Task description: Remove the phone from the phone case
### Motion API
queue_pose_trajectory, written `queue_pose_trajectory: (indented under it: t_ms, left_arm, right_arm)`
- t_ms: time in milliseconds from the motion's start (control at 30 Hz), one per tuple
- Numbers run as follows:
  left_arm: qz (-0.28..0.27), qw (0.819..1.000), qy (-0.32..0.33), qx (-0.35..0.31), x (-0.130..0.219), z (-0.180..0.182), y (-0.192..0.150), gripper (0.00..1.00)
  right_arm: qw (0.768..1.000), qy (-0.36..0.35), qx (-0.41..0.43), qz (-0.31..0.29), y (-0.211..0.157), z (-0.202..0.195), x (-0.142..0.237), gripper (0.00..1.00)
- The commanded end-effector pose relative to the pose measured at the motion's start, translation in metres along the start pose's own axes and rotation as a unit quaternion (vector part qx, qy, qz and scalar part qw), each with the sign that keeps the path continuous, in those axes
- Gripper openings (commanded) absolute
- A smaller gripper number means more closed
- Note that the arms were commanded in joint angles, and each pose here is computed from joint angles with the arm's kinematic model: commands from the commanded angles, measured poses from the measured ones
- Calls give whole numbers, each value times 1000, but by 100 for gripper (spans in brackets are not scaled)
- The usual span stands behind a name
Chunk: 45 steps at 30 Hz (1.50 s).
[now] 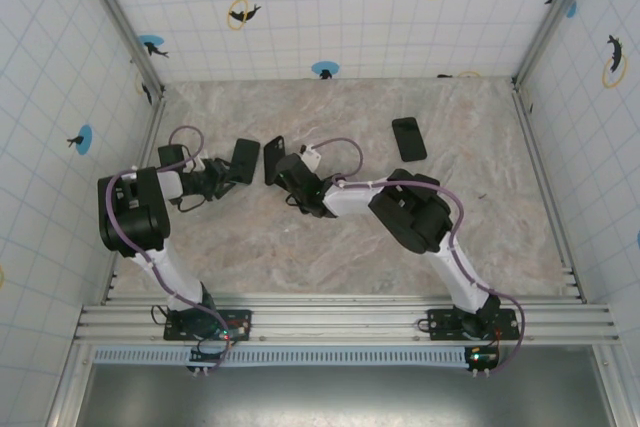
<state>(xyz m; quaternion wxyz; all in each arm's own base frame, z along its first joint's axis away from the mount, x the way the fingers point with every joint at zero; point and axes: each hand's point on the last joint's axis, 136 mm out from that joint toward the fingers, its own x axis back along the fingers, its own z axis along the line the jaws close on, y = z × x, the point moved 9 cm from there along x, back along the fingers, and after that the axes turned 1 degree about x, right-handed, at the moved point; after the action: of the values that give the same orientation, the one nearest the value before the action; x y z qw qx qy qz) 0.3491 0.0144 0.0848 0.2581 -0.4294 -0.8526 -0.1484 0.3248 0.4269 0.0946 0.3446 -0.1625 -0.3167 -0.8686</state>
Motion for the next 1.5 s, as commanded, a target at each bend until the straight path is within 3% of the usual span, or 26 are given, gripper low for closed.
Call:
queue_pose_trajectory:
  t_ms: [0,367,633,933,1467]
  left_arm:
    - [17,997,73,35,-3,29,-11,58]
    - [30,994,99,27,0,32,-15,62]
    - [28,993,118,14,3,31,-12,63]
    - [25,987,155,-11,9,23,-2,67]
    - [15,987,157,-40,23,2,5,69]
  right_arm:
    - [1000,-11,-3,-10,-7,-1,-12,6]
    - [1000,-7,22,10,-20,4,-18,23]
    - [997,-16,71,17,-18,20,-20,43]
    - [992,-20,125,10,-9,37,-14,59]
    - [981,-49,188,11,0,33,-9,64]
